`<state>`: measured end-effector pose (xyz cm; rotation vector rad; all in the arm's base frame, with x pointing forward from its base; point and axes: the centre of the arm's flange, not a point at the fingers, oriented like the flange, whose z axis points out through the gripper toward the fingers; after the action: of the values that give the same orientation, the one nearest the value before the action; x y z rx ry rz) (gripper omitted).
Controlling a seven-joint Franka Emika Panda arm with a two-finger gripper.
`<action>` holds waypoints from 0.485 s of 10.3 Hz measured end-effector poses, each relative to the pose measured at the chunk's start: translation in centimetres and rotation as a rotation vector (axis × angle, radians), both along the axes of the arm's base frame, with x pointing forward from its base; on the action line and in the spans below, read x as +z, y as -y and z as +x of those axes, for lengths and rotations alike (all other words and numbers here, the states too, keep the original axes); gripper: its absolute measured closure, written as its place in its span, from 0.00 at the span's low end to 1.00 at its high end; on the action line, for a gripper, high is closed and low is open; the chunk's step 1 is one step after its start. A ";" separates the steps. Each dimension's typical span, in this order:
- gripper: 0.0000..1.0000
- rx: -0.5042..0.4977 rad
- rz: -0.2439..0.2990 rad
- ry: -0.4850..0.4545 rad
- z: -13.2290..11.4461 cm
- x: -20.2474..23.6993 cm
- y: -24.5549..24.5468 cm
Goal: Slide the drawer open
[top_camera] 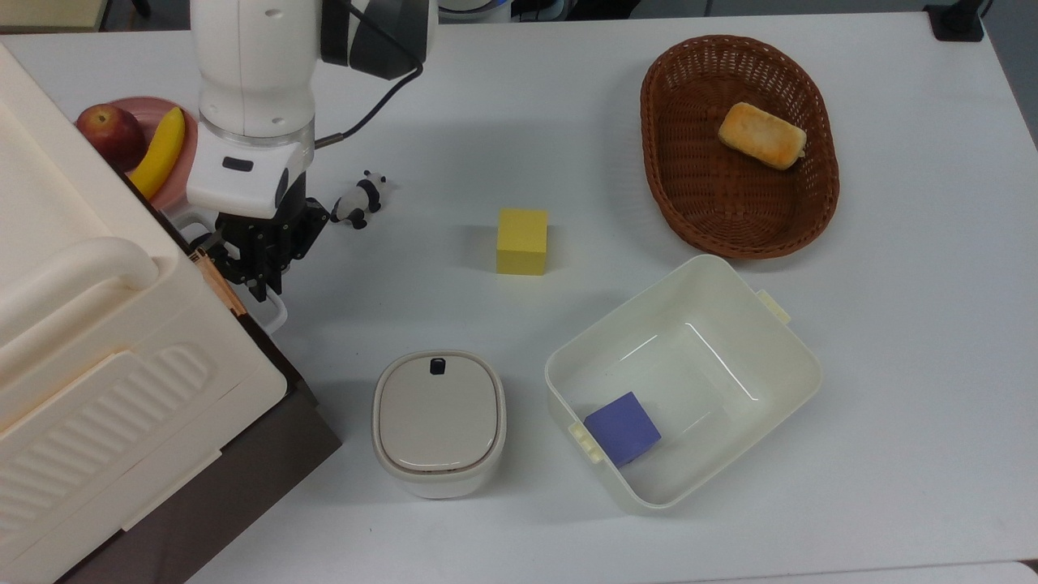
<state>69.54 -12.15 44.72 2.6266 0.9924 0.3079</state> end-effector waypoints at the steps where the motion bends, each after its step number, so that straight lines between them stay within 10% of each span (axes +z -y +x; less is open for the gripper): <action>1: 0.88 0.000 0.000 0.000 0.0 0.0 0.0; 5: 0.88 0.003 0.001 -0.003 -0.2 0.0 -0.2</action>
<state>69.35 -11.91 44.71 2.6278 0.9978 0.3056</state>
